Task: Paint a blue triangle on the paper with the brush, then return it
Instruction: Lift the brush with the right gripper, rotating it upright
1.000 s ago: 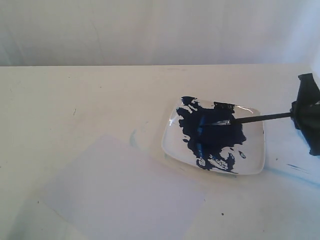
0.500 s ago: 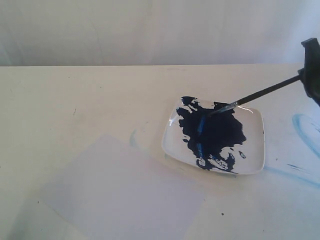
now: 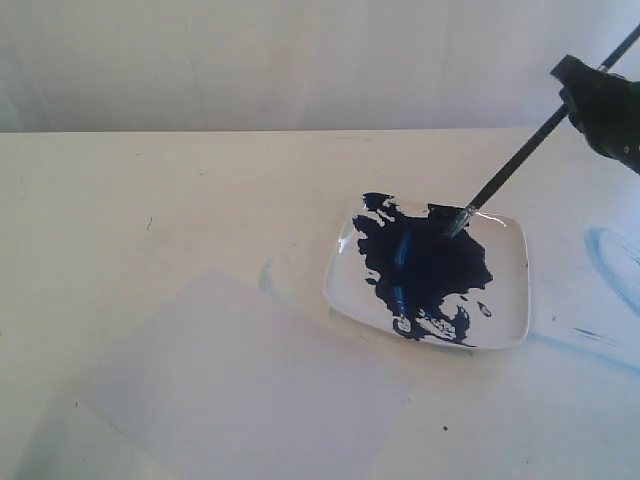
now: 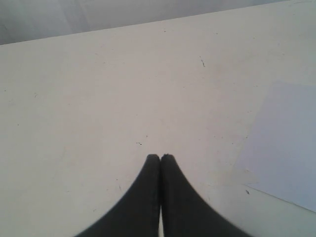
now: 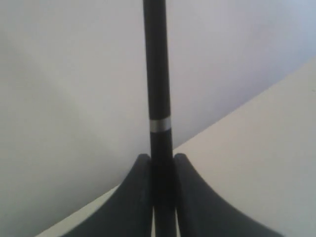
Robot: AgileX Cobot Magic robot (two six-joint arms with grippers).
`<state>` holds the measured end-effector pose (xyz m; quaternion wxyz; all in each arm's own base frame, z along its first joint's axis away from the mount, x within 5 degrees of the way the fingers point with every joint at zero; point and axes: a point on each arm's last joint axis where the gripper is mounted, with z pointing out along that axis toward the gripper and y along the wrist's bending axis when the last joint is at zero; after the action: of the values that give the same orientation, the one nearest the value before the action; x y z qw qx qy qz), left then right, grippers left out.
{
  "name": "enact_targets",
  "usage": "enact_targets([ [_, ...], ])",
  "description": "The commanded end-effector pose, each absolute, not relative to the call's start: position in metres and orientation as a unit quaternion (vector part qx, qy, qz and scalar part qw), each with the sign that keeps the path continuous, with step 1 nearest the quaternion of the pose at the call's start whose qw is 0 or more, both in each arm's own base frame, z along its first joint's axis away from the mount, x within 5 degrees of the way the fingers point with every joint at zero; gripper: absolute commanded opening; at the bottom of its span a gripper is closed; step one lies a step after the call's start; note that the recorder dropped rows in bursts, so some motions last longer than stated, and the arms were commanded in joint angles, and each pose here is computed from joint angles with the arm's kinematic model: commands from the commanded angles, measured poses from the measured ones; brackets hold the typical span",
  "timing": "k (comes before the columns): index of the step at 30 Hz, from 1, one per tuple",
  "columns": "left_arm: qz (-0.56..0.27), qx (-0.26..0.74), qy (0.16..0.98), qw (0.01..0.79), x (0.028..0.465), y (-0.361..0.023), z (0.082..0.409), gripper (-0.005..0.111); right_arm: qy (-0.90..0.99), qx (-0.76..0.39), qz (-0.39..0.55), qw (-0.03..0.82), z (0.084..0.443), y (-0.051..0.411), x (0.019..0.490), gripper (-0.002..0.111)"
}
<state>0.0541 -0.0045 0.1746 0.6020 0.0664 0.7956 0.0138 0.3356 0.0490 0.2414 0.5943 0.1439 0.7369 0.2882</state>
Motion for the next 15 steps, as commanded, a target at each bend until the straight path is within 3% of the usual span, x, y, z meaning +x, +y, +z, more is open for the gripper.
enact_targets([
  [1, 0.013, 0.063, 0.795, 0.603, 0.054, -0.004, 0.174, 0.000, 0.725, 0.037, 0.292, 0.623, 0.257, 0.062, 0.336, 0.000],
  [9, 0.013, 0.063, 0.795, 0.603, 0.054, -0.004, 0.174, 0.000, 0.657, -0.145, 0.298, 0.677, 0.284, 0.082, 0.333, 0.000],
  [15, 0.013, 0.063, 0.795, 0.603, 0.054, -0.004, 0.174, 0.000, 0.657, -0.238, 0.284, 0.657, 0.278, 0.091, 0.327, 0.000],
])
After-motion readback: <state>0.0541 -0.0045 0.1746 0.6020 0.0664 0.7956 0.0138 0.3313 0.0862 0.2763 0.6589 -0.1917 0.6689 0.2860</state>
